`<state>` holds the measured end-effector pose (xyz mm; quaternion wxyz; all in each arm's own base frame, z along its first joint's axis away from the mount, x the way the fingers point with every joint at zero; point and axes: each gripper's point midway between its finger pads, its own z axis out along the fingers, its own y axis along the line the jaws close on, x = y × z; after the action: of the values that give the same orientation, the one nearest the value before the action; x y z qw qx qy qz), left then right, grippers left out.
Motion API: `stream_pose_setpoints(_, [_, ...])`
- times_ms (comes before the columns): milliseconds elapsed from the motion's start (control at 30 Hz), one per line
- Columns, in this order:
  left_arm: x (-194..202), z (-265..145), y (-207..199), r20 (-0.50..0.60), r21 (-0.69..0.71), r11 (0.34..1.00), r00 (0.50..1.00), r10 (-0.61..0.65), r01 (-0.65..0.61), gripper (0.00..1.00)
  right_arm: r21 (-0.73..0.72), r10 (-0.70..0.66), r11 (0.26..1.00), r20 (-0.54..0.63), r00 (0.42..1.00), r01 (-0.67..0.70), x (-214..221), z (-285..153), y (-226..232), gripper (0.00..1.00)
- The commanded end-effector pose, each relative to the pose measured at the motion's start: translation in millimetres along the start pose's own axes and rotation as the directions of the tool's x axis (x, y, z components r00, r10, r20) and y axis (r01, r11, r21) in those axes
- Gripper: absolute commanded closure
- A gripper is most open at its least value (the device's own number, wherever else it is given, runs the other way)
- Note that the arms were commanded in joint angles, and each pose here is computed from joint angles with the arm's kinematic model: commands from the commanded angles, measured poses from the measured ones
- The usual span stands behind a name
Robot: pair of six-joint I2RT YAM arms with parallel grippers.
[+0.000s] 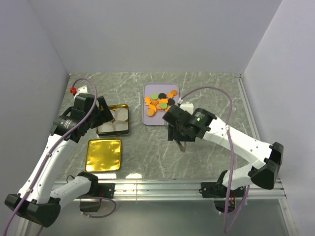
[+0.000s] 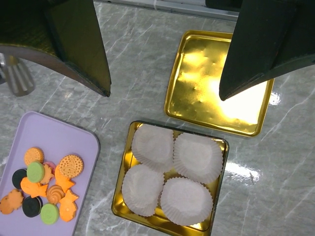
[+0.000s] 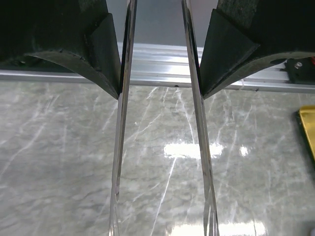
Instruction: Pack the cookies
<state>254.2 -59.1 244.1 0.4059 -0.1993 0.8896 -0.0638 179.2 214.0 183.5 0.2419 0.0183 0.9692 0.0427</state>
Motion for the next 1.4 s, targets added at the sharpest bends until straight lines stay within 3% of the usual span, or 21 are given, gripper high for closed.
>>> stream_pose_setpoints(0, [-9.4, 0.1, -14.2, 0.036, 0.060, 0.998, 0.999, -0.030, 0.028, 0.03, 0.017, 0.014, 1.000, 0.080, 0.997, -0.015, -35.0, -22.9, -6.7, 0.32])
stream_pose_setpoints(267, [-15.0, -5.8, -13.1, 0.057, 0.062, 0.998, 0.998, -0.024, 0.021, 0.02, -0.011, 0.053, 0.999, 0.099, 0.994, -0.052, -98.0, -4.5, -4.7, 0.34])
stream_pose_setpoints(467, [-12.8, -8.8, -12.5, 0.053, 0.074, 0.997, 0.998, -0.025, 0.021, 0.02, -0.021, 0.003, 1.000, 0.081, 0.997, -0.001, -129.0, 14.0, 18.5, 0.37])
stream_pose_setpoints(933, [-16.2, -12.2, -12.3, 0.064, 0.075, 0.997, 0.998, -0.002, -0.003, 0.02, 0.012, -0.037, 0.999, 0.011, 0.999, 0.037, -148.6, 75.2, 46.5, 0.42])
stream_pose_setpoints(1367, [-14.5, -4.8, -10.3, 0.058, 0.054, 0.998, 0.998, 0.019, -0.022, 0.02, 0.079, -0.045, 0.996, -0.042, 0.998, 0.048, -150.3, 104.6, 32.9, 0.44])
